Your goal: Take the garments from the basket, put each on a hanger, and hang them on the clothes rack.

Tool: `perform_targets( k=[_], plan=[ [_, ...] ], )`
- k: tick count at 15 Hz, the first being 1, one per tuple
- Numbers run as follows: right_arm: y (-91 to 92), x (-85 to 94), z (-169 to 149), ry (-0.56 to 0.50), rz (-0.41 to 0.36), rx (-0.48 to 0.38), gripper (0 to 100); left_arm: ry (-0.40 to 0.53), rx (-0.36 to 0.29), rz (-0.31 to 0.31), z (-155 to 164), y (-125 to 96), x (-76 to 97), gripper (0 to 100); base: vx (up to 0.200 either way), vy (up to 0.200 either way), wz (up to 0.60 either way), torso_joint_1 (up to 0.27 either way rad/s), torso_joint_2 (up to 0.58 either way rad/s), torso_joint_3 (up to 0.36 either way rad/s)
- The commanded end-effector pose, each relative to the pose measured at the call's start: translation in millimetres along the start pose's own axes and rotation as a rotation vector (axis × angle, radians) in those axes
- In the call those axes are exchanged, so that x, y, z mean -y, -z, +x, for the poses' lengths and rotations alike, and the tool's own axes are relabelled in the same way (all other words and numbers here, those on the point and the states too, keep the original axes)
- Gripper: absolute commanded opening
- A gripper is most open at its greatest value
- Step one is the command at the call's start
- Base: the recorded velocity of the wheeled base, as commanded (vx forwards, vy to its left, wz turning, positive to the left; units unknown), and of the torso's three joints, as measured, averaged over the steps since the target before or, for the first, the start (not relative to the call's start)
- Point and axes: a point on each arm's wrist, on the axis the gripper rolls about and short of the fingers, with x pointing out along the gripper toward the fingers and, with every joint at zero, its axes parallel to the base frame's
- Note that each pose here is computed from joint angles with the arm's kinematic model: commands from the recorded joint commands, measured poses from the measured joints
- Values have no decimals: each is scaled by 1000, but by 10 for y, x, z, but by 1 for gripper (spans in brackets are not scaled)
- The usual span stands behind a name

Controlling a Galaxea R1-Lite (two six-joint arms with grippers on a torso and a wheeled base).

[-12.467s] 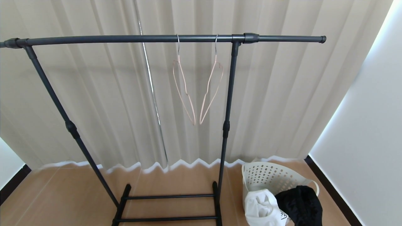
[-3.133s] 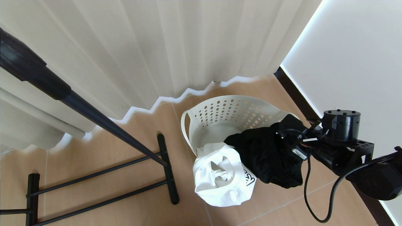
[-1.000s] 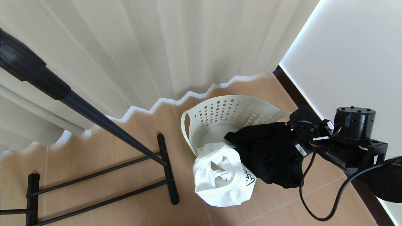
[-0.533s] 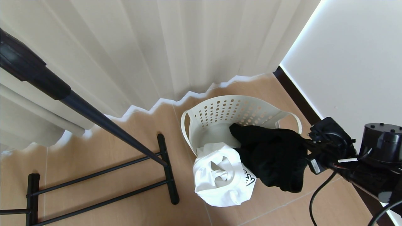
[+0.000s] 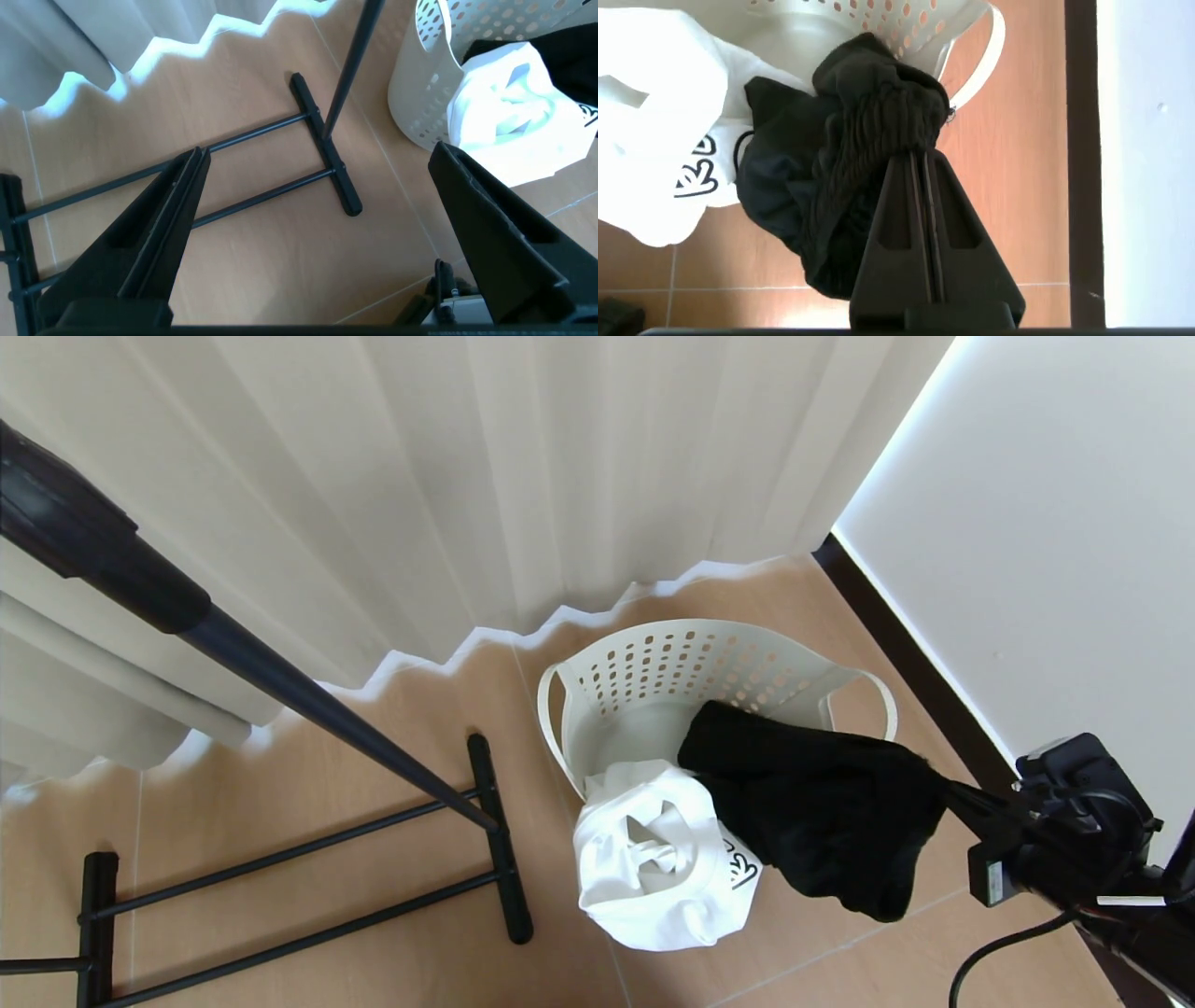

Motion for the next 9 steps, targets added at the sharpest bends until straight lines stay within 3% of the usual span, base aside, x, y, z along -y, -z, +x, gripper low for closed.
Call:
perform_targets(
  k=[1,9],
  plan=[
    [31,-2,-95,4,25,30,0,0,0,-3,0,0,0,100,0,0,0,0,0,0],
    [-243,-50,-422,-19,35,288,0,0,2,-9,-2,-4,0,100,0,0,0,0,0,0]
  ],
)
